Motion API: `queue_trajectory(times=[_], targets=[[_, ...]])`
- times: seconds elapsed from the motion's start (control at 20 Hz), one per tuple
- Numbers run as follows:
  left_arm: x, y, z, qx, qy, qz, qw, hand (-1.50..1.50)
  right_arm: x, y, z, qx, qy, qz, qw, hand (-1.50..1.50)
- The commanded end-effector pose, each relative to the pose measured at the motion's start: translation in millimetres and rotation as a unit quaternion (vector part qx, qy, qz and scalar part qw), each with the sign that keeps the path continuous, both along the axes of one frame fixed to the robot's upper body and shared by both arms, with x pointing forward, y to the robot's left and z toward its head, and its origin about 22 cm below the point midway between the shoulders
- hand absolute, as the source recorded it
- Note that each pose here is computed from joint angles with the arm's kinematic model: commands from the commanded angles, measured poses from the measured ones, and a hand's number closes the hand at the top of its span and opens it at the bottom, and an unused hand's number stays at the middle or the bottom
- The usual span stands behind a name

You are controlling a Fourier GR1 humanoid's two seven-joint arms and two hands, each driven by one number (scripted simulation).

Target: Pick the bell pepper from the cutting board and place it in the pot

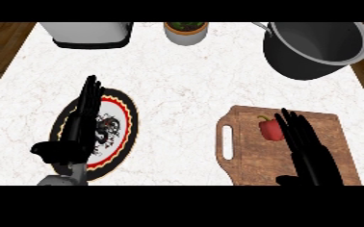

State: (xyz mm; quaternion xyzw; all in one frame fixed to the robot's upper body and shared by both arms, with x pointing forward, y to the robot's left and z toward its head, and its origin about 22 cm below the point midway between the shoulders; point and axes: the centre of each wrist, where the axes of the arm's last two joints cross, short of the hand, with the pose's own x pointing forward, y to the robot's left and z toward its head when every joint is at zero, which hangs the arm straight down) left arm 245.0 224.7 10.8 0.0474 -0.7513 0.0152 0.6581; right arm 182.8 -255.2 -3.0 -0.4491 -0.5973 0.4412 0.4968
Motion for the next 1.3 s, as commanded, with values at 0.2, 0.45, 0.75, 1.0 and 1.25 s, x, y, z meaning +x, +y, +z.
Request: queue_trajectory(times=[0.2,0.45,0.75,1.0,1.25], targets=[[-10.3,-6.3,8.9,-0.011,0.007,-0.002,0.9999,0.0,1.6,-6.5,-11.5,-0.005,-0.004,-0.006,1.0,-1.5],[0.8,-4.8,-4.3,-0.002,0.004,-0.001,1.0,0.0,33.1,-0.6,-27.8,0.0,0.009,-0.011,1.0,-1.5],[-1.3,4.5,-5.9,-0.003,0.001,0.001,1.0,0.0,38.4,0.5,-19.2,-0.038,-0.078,0.019,0.996,1.5],[4.9,-2.5,1.8,-0.007,-0.004,0.011,0.9999,0.0,36.8,-9.0,-28.2,-0.033,-0.098,0.023,0.994,1.5],[0.6,-14.8,2.1,0.006,-0.004,-0.025,0.9997,0.0,100.3,37.3,-10.3,-0.011,-0.02,-0.047,0.999,1.5]])
